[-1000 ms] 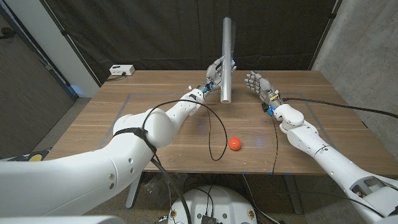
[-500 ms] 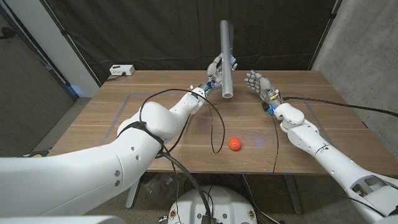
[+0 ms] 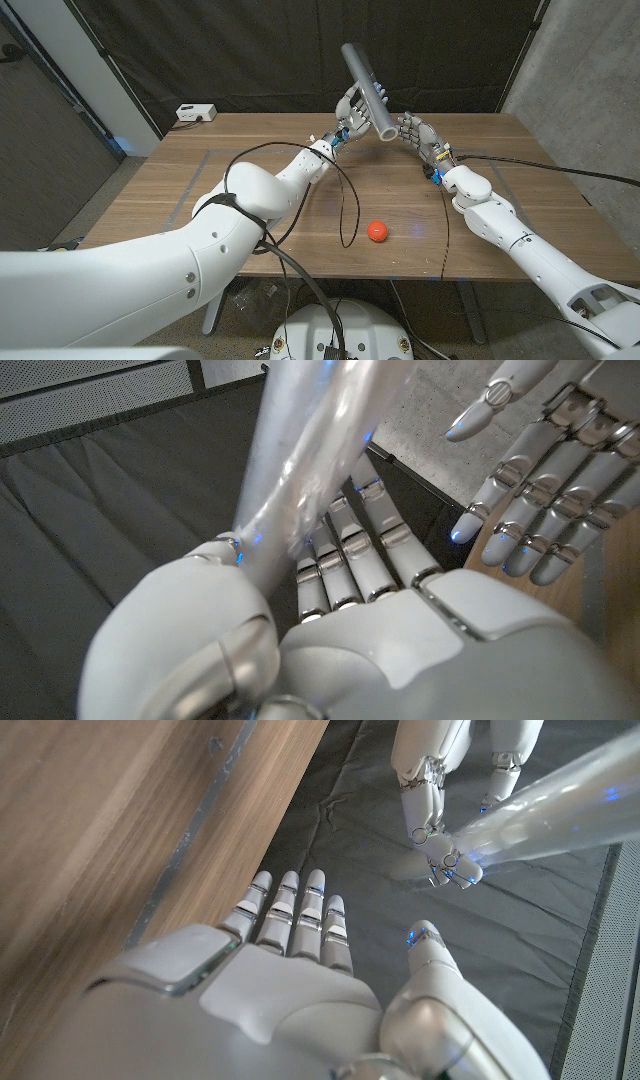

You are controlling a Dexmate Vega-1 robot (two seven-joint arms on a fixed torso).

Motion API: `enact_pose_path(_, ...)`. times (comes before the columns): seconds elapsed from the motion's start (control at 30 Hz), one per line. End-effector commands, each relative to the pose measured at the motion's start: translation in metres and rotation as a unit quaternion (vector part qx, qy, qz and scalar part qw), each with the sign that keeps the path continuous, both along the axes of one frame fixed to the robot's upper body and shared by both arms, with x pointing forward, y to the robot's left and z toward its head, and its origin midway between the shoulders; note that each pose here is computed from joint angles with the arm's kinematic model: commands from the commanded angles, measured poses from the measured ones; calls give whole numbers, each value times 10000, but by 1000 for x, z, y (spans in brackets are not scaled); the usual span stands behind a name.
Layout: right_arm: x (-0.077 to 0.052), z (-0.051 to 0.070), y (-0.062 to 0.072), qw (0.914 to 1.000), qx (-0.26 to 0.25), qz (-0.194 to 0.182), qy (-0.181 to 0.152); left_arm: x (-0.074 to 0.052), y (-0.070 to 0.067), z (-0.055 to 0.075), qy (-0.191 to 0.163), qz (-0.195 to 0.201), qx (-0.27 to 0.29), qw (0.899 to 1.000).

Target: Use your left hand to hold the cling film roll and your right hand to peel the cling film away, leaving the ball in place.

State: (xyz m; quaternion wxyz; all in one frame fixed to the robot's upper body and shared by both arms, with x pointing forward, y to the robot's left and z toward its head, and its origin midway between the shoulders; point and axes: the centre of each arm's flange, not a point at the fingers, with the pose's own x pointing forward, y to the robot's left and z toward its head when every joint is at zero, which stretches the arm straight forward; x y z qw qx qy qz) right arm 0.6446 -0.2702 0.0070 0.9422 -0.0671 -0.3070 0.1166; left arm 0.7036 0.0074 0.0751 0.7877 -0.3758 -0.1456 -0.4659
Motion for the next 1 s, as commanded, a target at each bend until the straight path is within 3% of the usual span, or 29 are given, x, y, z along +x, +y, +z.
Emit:
enact_pose_path(0.03, -4, -2, 0, 10000, 44, -10, -13, -1, 7, 9, -502, 232, 516, 9971)
enact_pose_path(0.6, 0, 0, 5, 10000, 36, -3, -13, 7, 41, 28, -1104, 955, 1411, 9792)
enact_pose_path(1.0, -1, 10, 8, 9999, -6, -20, -107, 8, 48, 35, -1265, 1076, 1662, 9720)
